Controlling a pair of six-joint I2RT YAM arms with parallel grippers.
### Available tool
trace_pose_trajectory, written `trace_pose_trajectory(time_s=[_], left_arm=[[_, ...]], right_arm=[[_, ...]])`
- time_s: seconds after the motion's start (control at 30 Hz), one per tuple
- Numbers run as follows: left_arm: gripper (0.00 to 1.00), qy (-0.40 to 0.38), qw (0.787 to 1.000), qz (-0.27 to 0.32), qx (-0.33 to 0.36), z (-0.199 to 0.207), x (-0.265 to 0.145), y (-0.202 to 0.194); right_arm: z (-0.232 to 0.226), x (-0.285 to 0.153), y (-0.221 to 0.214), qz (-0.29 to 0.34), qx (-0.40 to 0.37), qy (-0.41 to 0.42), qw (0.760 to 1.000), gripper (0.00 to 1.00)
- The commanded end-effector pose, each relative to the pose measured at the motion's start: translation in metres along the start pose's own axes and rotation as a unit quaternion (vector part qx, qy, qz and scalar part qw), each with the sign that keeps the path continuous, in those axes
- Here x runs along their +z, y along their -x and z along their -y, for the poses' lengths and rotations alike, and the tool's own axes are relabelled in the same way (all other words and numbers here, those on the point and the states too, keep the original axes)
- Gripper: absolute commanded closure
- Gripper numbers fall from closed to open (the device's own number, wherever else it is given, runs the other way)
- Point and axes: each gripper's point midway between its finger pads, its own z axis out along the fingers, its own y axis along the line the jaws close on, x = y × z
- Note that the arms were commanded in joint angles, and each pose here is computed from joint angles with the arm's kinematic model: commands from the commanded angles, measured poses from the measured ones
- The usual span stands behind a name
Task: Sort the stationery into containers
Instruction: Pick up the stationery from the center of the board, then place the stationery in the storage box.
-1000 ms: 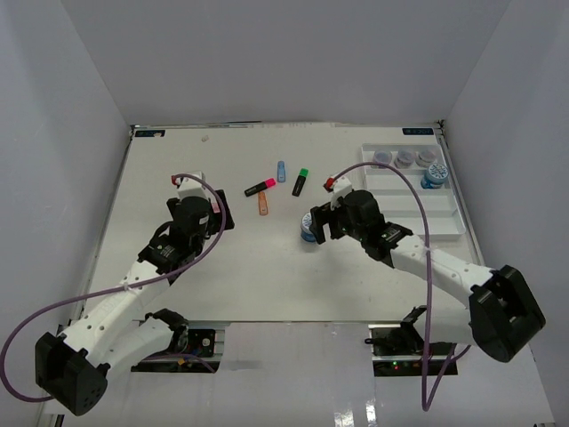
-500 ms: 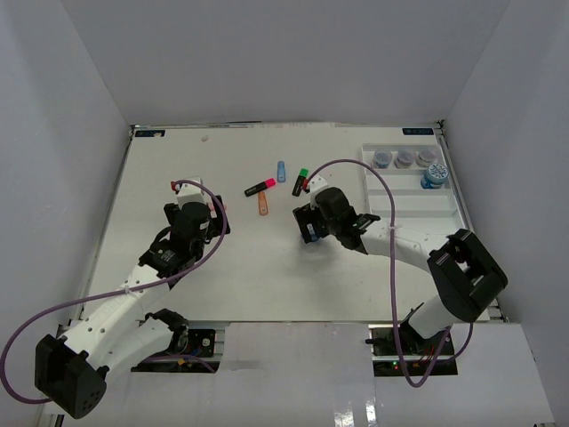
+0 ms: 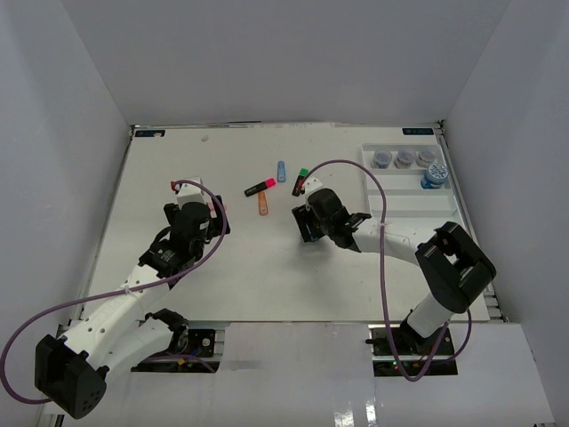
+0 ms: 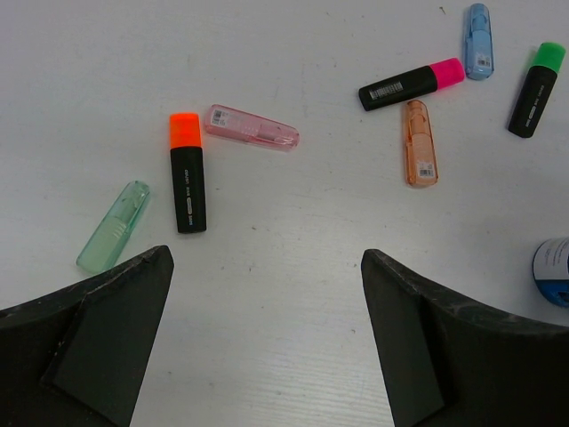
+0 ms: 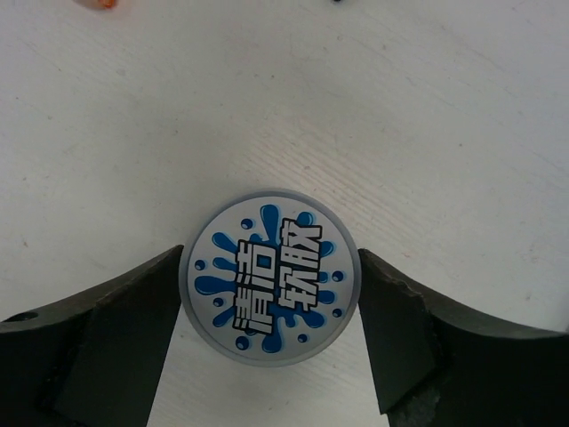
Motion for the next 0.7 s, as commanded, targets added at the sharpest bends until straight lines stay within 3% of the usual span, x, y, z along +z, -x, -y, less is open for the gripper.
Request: trace_pose_trajectory(time_s=[0.0, 0.13, 0.23, 0.37, 0.67], left_arm=[[0.02, 0.0, 1.0, 0.01, -0.007, -0.001, -0.002, 0.008], [0.02, -0.001, 1.0, 0.007, -0.006, 0.0, -0.002, 0.007], [0.02, -0.002, 1.0, 0.008, -0.007, 0.0, -0.003, 0.007], [0.02, -0.011, 1.0, -0.002, -0.004, 0.004, -0.001, 0.003], [0.02, -0.013, 1.0, -0.01, -0.005, 0.005, -0.001, 0.0]], right_arm=[[0.012, -0.01, 0.033, 0.044, 0.009, -0.036, 0.998, 0.29], [0.024, -0.019, 0.045, 0.062, 0.015, -0.057, 0.996, 0.51], [0.041, -0.031, 0.057, 0.079, 0.025, -0.078, 0.994, 0.58], [0.084, -0.05, 0.074, 0.102, 0.05, -0.111, 0.987, 0.57], [0.236, -0.089, 0.1, 0.14, 0.141, -0.219, 0.955, 0.43]])
